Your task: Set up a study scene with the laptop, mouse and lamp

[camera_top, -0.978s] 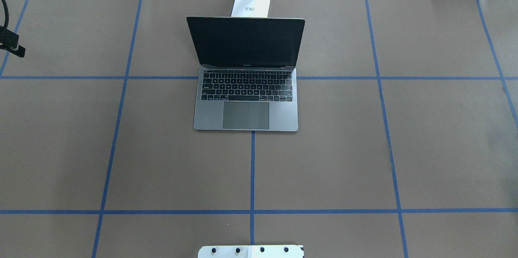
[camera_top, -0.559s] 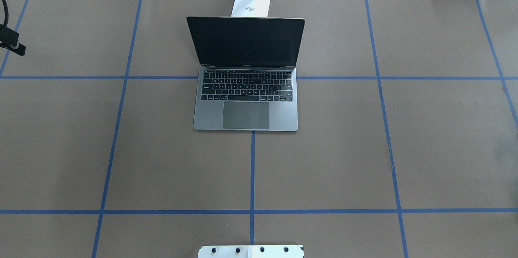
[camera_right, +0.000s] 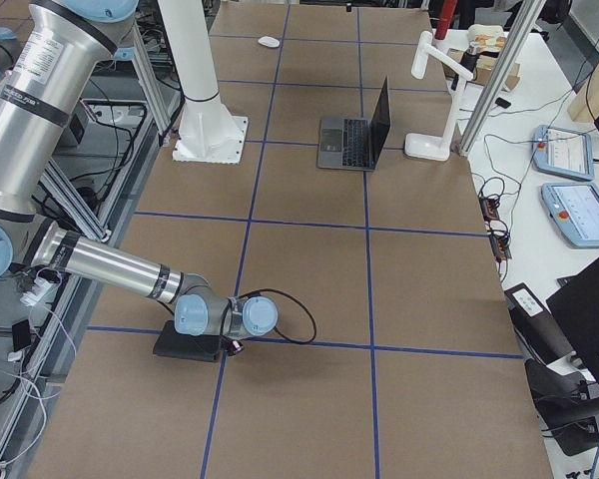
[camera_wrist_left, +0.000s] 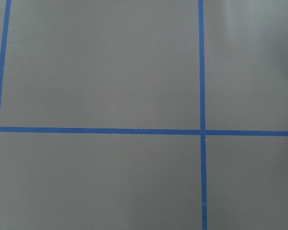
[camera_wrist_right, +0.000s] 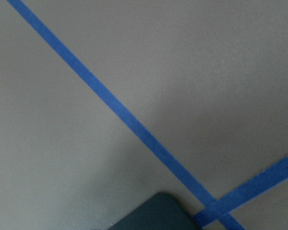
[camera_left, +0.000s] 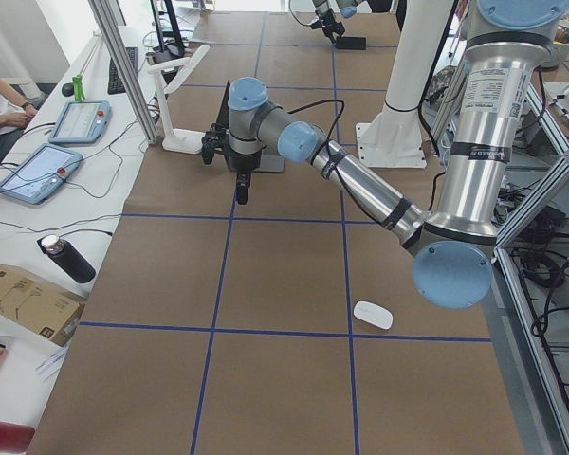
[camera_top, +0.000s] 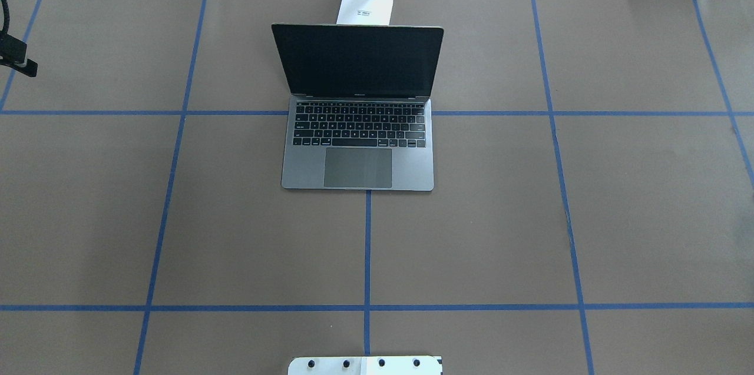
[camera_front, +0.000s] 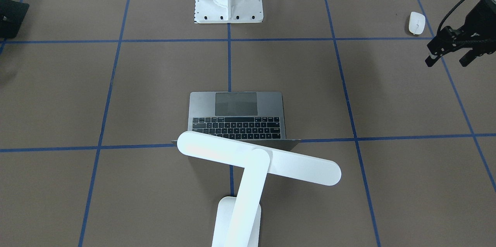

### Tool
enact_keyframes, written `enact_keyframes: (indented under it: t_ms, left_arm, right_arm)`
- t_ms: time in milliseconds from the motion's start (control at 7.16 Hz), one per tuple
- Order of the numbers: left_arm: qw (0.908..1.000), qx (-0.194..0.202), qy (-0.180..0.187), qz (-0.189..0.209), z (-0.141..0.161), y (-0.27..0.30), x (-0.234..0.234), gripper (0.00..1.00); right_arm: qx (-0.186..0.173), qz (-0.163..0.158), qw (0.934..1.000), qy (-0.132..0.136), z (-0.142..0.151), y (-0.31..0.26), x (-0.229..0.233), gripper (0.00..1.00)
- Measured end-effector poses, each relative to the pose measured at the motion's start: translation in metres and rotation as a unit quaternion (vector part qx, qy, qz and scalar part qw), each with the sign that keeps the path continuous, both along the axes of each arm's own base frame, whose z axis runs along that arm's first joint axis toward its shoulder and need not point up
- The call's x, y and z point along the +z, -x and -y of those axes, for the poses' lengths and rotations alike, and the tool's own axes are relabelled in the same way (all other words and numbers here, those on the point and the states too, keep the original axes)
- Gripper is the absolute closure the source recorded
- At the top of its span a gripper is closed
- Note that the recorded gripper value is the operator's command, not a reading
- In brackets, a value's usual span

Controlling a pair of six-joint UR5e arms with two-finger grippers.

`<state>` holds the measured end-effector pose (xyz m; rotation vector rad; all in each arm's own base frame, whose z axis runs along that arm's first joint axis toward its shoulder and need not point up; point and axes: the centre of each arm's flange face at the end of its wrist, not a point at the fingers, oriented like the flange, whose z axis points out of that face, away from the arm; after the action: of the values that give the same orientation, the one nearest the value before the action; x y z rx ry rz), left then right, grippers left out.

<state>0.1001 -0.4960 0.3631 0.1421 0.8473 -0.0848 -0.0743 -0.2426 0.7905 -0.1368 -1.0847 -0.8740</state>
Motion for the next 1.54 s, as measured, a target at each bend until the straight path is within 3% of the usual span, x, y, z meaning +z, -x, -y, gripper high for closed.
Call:
enact_keyframes:
  t_ms: [419, 699, 978, 1118, 1537]
  left_arm:
    - [1.0, -0.009, 0.001, -0.004, -0.005, 0.002, -0.007, 0.01]
    - [0.9999, -0.012, 0.002, -0.005, -0.006, 0.002, -0.01, 0.01]
    - [0.9999, -0.013, 0.003, -0.005, -0.007, 0.003, -0.009, 0.01]
    - [0.9999, -0.013, 0.003, -0.006, -0.007, 0.003, -0.01, 0.01]
    - [0.9999, -0.013, -0.001, -0.007, -0.01, 0.004, -0.013, 0.01]
  right_arm:
    - [-0.01, -0.001, 0.9999, 0.002, -0.016, -0.007, 0.007, 0.11]
    - [-0.014, 0.0, 0.9999, 0.001, -0.018, -0.007, 0.008, 0.23]
    - [-0.016, 0.003, 0.9999, -0.001, -0.017, -0.005, 0.005, 0.47]
    - [-0.016, 0.004, 0.9999, -0.001, -0.017, -0.004, 0.004, 0.5]
    - [-0.019, 0.005, 0.9998, 0.0, -0.017, -0.002, 0.004, 0.5]
